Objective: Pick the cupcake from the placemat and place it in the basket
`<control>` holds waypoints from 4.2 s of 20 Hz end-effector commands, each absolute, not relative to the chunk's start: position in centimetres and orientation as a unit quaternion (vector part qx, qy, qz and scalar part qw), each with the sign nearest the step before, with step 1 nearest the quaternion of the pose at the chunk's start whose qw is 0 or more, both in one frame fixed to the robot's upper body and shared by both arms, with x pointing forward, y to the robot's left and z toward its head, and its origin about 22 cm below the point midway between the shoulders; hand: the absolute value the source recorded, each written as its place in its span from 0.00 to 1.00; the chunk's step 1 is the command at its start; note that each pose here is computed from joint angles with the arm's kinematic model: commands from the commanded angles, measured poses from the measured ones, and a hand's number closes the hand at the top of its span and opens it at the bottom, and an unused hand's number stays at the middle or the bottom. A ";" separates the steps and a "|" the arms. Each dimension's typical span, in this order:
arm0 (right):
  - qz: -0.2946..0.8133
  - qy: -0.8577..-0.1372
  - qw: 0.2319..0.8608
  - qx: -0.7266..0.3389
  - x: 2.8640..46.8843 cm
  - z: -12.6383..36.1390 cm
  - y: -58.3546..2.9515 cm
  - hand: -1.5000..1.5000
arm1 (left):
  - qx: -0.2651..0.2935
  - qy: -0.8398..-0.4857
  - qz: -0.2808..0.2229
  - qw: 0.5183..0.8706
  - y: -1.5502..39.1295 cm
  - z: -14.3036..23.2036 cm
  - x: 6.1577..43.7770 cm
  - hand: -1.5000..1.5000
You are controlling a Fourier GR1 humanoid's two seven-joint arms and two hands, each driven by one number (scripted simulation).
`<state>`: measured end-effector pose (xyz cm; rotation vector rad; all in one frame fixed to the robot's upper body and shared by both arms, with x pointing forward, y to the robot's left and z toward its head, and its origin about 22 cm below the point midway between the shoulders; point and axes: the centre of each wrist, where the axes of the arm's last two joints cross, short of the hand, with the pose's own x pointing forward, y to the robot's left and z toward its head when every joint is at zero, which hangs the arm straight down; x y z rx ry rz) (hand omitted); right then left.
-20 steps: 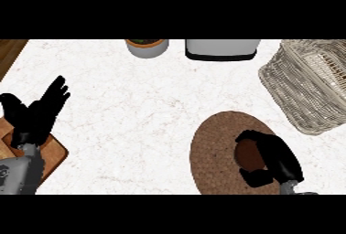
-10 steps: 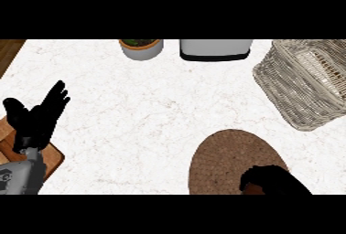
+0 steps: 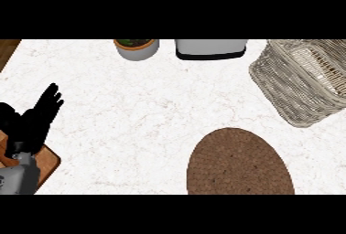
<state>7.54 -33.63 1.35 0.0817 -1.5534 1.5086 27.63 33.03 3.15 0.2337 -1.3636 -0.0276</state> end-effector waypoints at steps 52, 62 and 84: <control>0.267 -0.798 0.492 -0.224 22.8 22.2 -47.6 1.00 | 0.074 -0.643 -0.051 0.760 29.0 4.8 30.5 0.50; 0.208 -0.769 0.546 -0.259 29.3 17.0 -47.8 0.00 | 0.072 -0.641 -0.043 0.763 30.6 4.7 30.8 0.50; -0.035 -0.779 0.606 -0.157 26.0 20.7 -59.5 0.00 | 0.076 -0.644 -0.045 0.760 30.1 3.8 29.5 0.50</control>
